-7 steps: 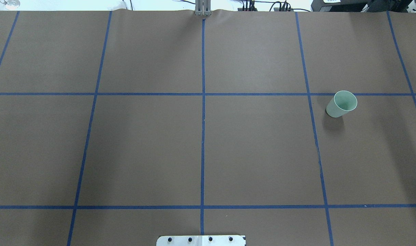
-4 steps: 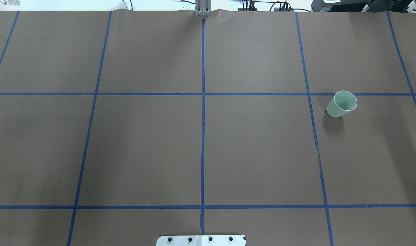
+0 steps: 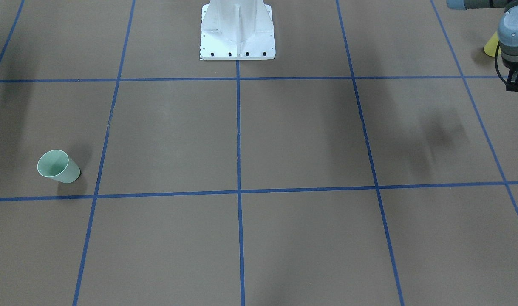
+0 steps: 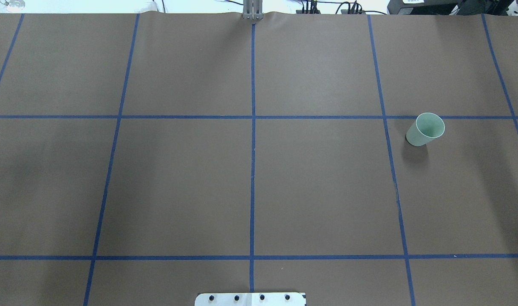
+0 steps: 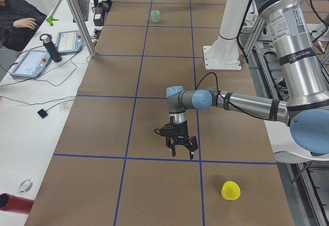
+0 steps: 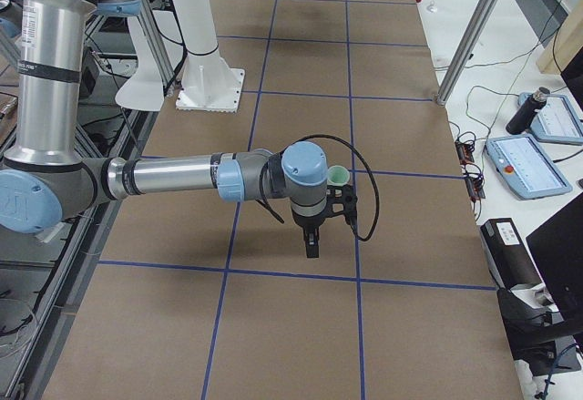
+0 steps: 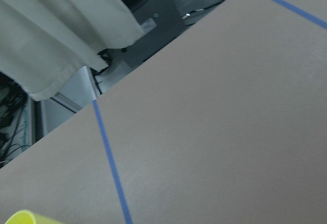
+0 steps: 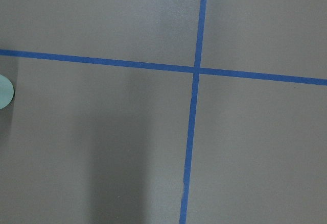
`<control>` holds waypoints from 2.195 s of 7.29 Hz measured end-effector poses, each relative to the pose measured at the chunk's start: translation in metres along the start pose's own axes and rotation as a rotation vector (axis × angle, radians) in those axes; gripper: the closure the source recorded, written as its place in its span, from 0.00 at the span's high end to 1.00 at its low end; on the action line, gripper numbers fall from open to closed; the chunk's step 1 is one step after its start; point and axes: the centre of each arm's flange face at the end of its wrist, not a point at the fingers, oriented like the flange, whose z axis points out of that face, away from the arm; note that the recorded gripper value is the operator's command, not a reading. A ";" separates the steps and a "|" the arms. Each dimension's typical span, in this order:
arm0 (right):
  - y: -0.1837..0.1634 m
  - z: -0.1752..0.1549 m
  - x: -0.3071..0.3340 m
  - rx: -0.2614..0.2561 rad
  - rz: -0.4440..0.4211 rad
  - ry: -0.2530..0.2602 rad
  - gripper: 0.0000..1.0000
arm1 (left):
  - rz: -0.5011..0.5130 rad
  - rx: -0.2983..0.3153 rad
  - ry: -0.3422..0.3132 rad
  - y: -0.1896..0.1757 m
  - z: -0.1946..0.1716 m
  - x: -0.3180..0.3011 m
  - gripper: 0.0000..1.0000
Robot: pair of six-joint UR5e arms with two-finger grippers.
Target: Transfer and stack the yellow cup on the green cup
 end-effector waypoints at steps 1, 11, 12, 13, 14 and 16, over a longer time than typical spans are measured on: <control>-0.003 0.000 -0.004 0.000 -0.009 -0.001 1.00 | -0.065 0.021 -0.071 0.005 0.017 -0.004 1.00; -0.002 0.011 -0.015 -0.026 -0.033 -0.008 1.00 | -0.517 0.221 -0.476 0.084 0.123 0.021 1.00; -0.002 0.011 -0.015 -0.025 -0.034 -0.010 1.00 | -0.540 0.237 -0.498 0.087 0.134 0.022 1.00; -0.002 0.011 -0.015 -0.024 -0.034 -0.013 1.00 | -0.558 0.252 -0.521 0.088 0.144 0.021 1.00; -0.003 0.011 -0.016 -0.024 -0.035 -0.016 1.00 | -0.575 0.267 -0.545 0.088 0.155 0.018 1.00; -0.003 0.010 -0.017 -0.023 -0.036 -0.018 1.00 | -0.606 0.298 -0.606 0.086 0.176 0.007 1.00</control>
